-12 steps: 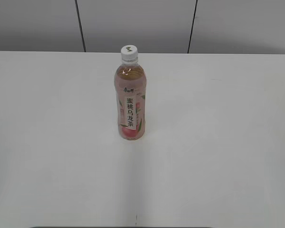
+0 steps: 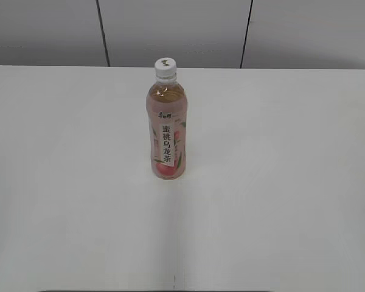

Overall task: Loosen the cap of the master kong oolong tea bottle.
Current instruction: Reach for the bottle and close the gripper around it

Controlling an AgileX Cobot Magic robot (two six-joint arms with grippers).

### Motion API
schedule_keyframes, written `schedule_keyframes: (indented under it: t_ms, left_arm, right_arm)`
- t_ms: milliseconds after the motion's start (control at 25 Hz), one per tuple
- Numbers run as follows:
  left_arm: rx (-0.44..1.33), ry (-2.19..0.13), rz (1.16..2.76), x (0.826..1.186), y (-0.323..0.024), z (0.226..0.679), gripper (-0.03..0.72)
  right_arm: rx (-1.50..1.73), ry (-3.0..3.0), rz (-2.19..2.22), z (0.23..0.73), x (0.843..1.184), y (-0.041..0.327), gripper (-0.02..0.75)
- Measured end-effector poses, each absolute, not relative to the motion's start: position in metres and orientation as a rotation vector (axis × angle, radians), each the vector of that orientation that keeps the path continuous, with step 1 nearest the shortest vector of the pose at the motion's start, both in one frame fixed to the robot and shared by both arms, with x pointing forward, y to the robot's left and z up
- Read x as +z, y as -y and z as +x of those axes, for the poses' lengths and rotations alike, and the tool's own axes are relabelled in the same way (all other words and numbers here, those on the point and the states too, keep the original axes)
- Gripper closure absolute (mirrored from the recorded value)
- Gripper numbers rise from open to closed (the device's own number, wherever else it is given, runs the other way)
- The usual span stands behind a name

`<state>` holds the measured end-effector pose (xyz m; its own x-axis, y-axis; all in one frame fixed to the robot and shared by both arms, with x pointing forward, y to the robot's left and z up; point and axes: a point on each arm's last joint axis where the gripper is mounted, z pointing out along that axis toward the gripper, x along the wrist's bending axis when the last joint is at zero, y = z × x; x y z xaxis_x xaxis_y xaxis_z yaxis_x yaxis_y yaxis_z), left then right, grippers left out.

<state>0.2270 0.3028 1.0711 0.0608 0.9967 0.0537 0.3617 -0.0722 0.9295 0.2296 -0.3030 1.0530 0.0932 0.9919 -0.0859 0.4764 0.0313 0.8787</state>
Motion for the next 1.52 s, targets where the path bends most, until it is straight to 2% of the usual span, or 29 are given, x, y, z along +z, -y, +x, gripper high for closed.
schedule_keyframes:
  t_ms: [800,960,1080,1280,1520]
  left_arm:
    - [1.006,-1.407,1.553,1.071,-0.302,0.228,0.256]
    - [0.951,-1.397,1.552,1.08,-0.298,0.239,0.256]
    - [0.909,-1.391,1.543,1.09,-0.294,0.256,0.256]
    - [0.687,-1.43,1.53,1.095,-0.28,0.311,0.256]
    - [0.529,-1.431,1.581,1.073,-0.266,0.399,0.256]
  right_arm:
    - [0.819,-1.501,1.566,0.23,1.053,0.302,0.159]
    - [0.842,-1.537,1.598,0.235,1.056,0.299,0.159]
    - [0.829,-1.586,1.647,0.248,1.068,0.298,0.159]
    - [0.839,-1.674,1.751,0.287,1.085,0.295,0.159]
    - [0.863,-1.716,1.845,0.361,1.08,0.296,0.159]
